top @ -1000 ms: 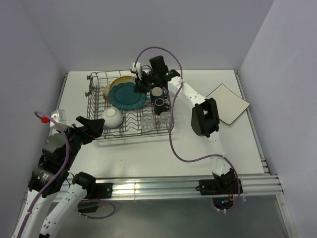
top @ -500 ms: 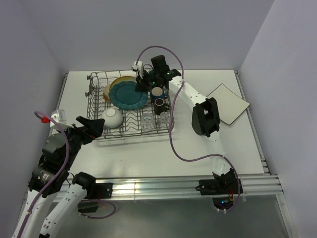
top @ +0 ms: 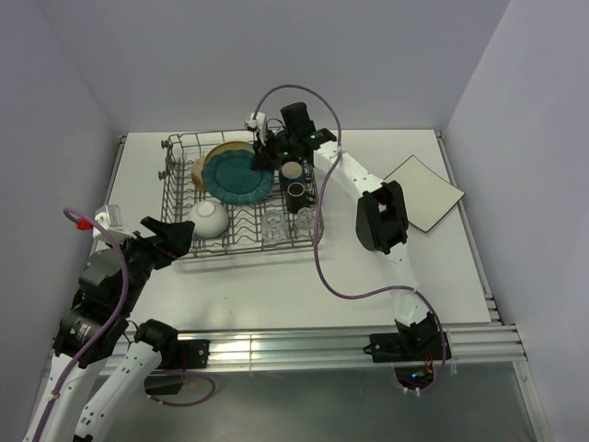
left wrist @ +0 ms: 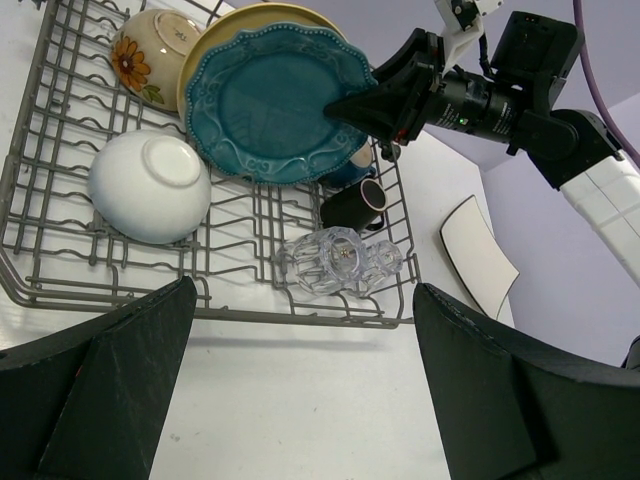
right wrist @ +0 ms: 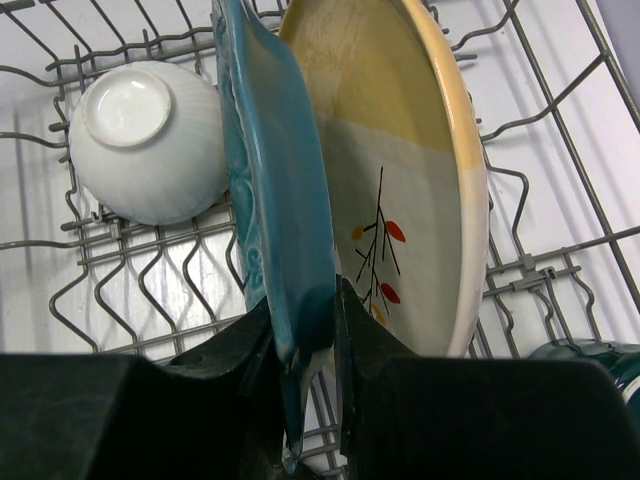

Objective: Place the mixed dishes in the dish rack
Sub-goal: Insert the plate into the dish rack

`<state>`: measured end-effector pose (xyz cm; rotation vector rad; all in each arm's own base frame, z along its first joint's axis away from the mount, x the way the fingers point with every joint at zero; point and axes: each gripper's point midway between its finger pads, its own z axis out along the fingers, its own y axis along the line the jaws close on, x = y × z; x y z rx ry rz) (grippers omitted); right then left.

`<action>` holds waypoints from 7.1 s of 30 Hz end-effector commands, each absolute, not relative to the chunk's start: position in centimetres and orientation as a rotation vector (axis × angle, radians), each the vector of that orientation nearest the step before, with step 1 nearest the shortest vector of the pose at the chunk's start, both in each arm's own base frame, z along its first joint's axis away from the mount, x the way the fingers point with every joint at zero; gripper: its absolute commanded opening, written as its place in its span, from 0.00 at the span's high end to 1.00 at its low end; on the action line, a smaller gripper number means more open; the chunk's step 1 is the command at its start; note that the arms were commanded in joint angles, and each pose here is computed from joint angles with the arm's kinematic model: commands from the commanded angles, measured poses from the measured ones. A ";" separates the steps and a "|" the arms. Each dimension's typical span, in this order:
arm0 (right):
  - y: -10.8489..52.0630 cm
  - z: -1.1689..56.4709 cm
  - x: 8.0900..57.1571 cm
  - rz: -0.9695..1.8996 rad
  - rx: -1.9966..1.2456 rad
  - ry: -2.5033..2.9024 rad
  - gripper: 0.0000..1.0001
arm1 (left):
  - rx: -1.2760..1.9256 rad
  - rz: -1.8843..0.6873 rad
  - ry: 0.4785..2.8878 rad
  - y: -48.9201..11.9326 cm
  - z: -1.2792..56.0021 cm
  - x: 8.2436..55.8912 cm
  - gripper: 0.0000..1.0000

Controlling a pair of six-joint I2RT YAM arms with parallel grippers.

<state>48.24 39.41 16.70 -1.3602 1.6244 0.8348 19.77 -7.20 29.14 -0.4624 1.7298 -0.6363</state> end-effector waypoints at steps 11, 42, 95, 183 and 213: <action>40.0 24.5 48.9 0.843 -1.324 1.408 1.00 | -0.465 -0.661 1.703 -7.3 29.6 19.7 0.03; 40.6 20.6 48.4 0.801 -1.479 1.354 1.00 | -0.475 -0.670 1.708 -7.4 29.3 19.6 0.03; 40.7 29.0 45.9 0.886 -1.345 1.269 1.00 | -0.497 -0.685 1.695 -7.0 29.1 19.0 0.03; 41.5 18.0 47.0 0.757 -1.470 1.492 0.97 | -0.505 -0.678 1.725 -7.2 27.7 19.3 0.03; 38.2 22.0 47.3 0.972 -1.294 1.462 1.00 | -0.512 -0.689 1.725 -7.3 27.3 19.2 0.03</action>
